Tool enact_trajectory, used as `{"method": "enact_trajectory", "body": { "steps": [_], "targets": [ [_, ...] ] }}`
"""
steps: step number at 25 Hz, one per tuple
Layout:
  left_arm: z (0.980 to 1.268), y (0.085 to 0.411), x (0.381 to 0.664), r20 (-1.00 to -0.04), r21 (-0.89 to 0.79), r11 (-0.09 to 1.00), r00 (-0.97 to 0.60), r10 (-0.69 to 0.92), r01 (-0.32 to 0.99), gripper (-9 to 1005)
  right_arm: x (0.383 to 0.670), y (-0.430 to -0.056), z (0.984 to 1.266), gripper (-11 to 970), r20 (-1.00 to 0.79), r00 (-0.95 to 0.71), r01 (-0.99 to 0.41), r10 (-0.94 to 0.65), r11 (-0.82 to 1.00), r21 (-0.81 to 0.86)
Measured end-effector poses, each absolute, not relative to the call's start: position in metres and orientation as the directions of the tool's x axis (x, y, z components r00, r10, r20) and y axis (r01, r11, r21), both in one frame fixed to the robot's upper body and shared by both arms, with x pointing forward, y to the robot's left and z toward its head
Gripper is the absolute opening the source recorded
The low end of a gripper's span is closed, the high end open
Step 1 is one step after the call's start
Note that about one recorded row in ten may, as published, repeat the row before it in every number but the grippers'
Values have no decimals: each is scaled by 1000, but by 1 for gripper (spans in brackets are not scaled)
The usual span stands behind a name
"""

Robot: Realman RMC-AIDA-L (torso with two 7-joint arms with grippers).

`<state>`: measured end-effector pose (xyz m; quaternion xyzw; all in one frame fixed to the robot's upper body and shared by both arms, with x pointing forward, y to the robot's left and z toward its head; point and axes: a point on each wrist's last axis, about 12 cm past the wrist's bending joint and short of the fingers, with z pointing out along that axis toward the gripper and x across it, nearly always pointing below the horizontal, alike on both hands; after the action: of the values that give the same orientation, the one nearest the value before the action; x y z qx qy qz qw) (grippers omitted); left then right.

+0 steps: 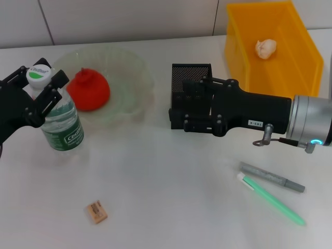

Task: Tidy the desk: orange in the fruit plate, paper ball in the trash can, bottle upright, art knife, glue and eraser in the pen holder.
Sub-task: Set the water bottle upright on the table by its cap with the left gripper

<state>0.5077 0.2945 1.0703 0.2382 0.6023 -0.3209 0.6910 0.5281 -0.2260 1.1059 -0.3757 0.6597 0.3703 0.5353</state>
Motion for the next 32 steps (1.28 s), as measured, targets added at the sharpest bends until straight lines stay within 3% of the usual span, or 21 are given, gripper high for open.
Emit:
{"method": "enact_trajectory", "body": {
  "steps": [32],
  "targets": [
    [1050, 292, 512, -990, -106, 758, 5, -143, 644, 486, 527, -224, 1106, 773, -984, -153, -894, -94, 437, 97]
  ]
}}
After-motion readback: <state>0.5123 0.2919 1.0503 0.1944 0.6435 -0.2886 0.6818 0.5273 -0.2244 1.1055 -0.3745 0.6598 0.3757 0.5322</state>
